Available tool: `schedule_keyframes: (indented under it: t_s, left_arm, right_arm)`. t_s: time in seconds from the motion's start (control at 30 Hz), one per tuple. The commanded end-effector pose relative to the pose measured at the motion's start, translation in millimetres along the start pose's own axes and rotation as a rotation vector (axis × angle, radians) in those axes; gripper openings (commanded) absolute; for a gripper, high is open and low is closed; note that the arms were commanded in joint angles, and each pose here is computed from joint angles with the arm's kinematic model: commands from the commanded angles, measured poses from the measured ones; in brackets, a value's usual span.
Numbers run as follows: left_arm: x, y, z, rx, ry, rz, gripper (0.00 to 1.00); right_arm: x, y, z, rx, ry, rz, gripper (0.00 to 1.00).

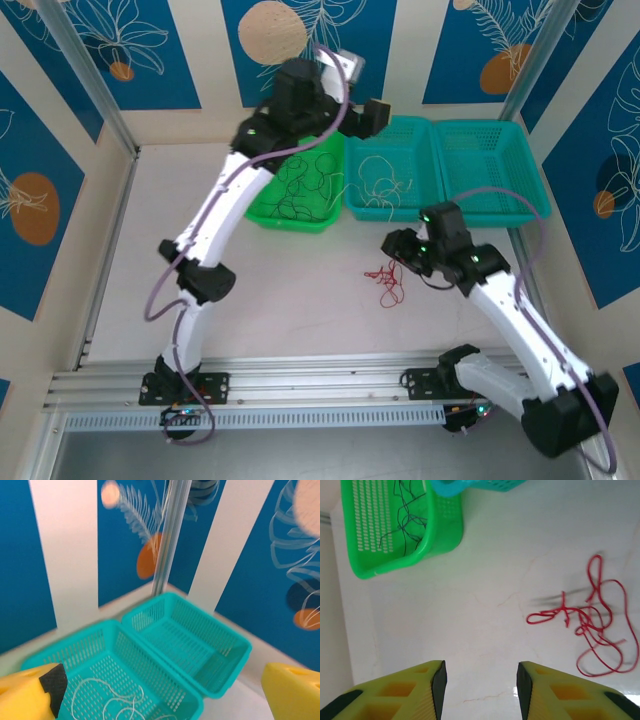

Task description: Untangle the cables

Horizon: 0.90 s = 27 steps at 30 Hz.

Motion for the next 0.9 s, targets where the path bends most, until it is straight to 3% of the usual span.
schedule_keyframes:
  t_s: [0.0, 0.17, 0.37, 0.57, 0.87]
  left_arm:
    - [-7, -39, -7, 0.068, 0.017, -0.020, 0.99]
    - [-19, -83, -4, 0.156, 0.050, -0.018, 0.96]
    - [-27, -159, 20, 0.039, 0.146, -0.049, 0.97]
    - [-28, -216, 66, 0.002, 0.122, -0.073, 0.97]
    - [-8, -264, 147, 0.081, 0.068, -0.247, 0.98]
  right_arm:
    - [29, 12, -25, -0.084, -0.067, 0.093, 0.43]
    - [54, 50, -58, -0.102, -0.108, 0.176, 0.42]
    - [58, 96, -102, -0.078, -0.093, 0.189, 0.41]
    - [57, 138, -139, -0.010, 0.005, 0.124, 0.42]
    - [77, 187, -141, 0.037, -0.102, 0.252, 0.41]
Point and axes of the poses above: each hand's point on the last joint's axis, 136 mm out from that joint toward the fingers, its own y axis out along the fingers, its own x axis along the line the jaws close on, z = x × y, the point moved 10 cm from there along -y, back along the fingers, and after that the axes turned 5 degrees about -y, right-handed, at the moved point
